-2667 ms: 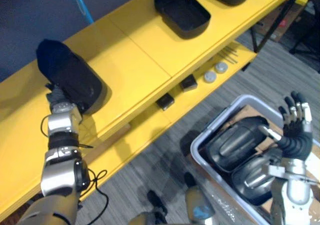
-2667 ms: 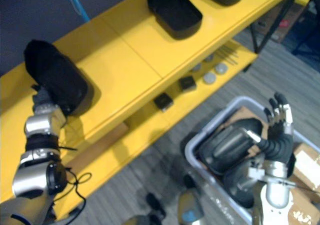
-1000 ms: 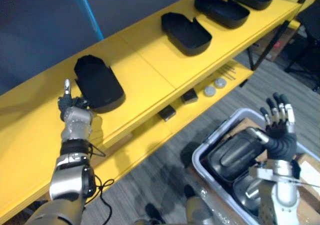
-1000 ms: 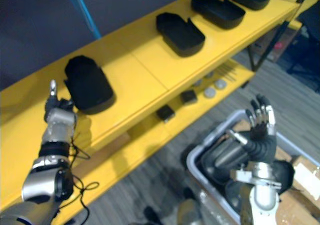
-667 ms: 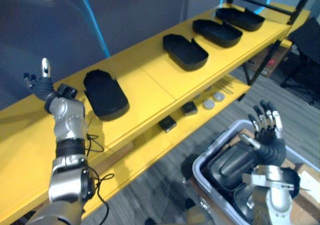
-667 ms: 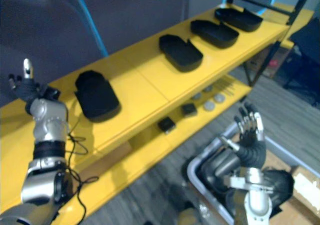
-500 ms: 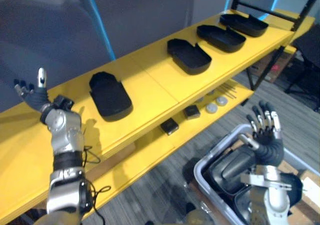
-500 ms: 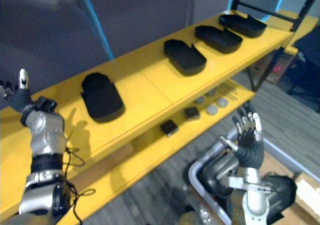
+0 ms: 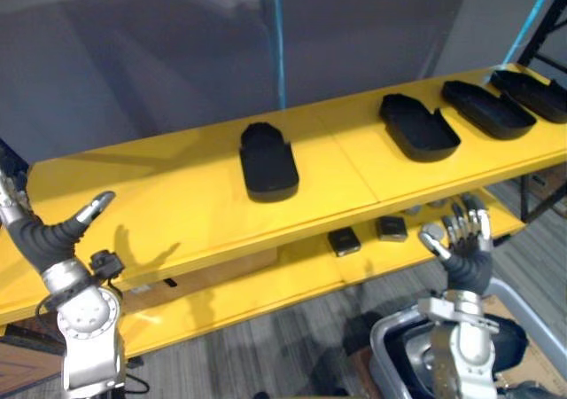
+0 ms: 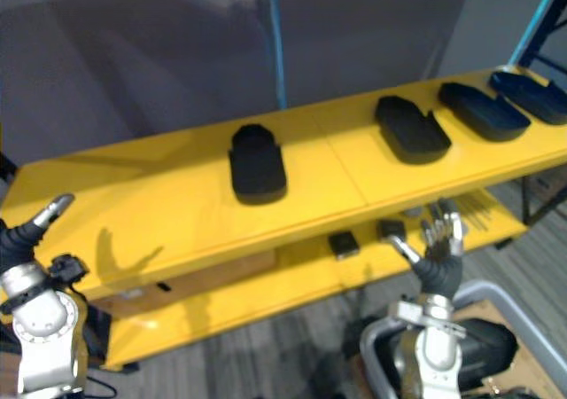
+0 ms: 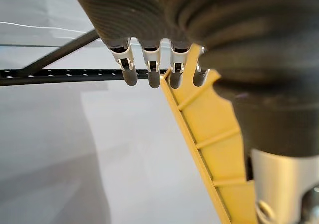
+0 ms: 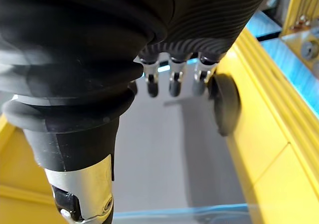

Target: Walk over and take plastic housings, then place them on the shelf

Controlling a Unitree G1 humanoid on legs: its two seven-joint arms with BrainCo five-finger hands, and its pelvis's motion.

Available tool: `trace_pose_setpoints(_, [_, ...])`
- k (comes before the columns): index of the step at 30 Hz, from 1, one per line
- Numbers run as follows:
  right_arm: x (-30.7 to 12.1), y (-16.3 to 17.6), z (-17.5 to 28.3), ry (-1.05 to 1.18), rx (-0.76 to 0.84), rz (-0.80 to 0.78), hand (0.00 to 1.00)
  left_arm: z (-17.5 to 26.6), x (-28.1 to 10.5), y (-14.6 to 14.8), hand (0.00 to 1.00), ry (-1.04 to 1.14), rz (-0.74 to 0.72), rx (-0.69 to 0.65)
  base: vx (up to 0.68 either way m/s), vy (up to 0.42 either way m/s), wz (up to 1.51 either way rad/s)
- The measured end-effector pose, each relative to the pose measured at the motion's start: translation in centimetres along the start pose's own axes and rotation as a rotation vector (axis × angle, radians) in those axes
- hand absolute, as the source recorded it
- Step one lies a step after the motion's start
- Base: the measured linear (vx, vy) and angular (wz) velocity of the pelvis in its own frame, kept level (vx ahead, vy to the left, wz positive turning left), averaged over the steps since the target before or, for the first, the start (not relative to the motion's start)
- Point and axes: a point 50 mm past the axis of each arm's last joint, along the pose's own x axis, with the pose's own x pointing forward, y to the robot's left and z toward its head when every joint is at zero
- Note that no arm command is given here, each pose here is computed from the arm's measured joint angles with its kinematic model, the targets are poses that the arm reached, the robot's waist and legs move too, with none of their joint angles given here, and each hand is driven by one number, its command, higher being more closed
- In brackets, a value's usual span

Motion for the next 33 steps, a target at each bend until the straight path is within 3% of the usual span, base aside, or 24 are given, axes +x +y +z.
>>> trace_pose_setpoints(6, [-1.3, -1.1, 0.4, 0.007, 0.085, -0.052, 0.00, -0.7, -3.1, 1.0, 0.00, 0.134, 0.030, -0.027, 0.00, -0.013, -0.09])
trace_pose_setpoints(11, [-1.2, -0.8, 1.6, -0.031, 0.155, -0.008, 0.00, -2.1, -4.8, -0.6, 0.00, 0.338, 0.026, -0.174, 0.02, -0.003, -0.14])
trace_pose_setpoints(16, [-0.9, -0.4, 1.1, 0.019, 0.159, 0.028, 0.00, -2.9, -3.0, -2.6, 0.00, 0.348, -0.001, -0.221, 0.01, 0.001, -0.12])
trace_pose_setpoints(23, [0.3, -0.8, -0.4, 0.085, 0.128, 0.076, 0.00, -5.8, 0.0, -5.5, 0.00, 0.419, -0.092, -0.143, -0.01, 0.017, -0.21])
trace_pose_setpoints(33, [0.6, -1.4, -1.3, 0.133, 0.089, 0.120, 0.00, -11.0, -0.9, -7.6, 0.00, 0.712, -0.076, -0.156, -0.01, 0.005, -0.16])
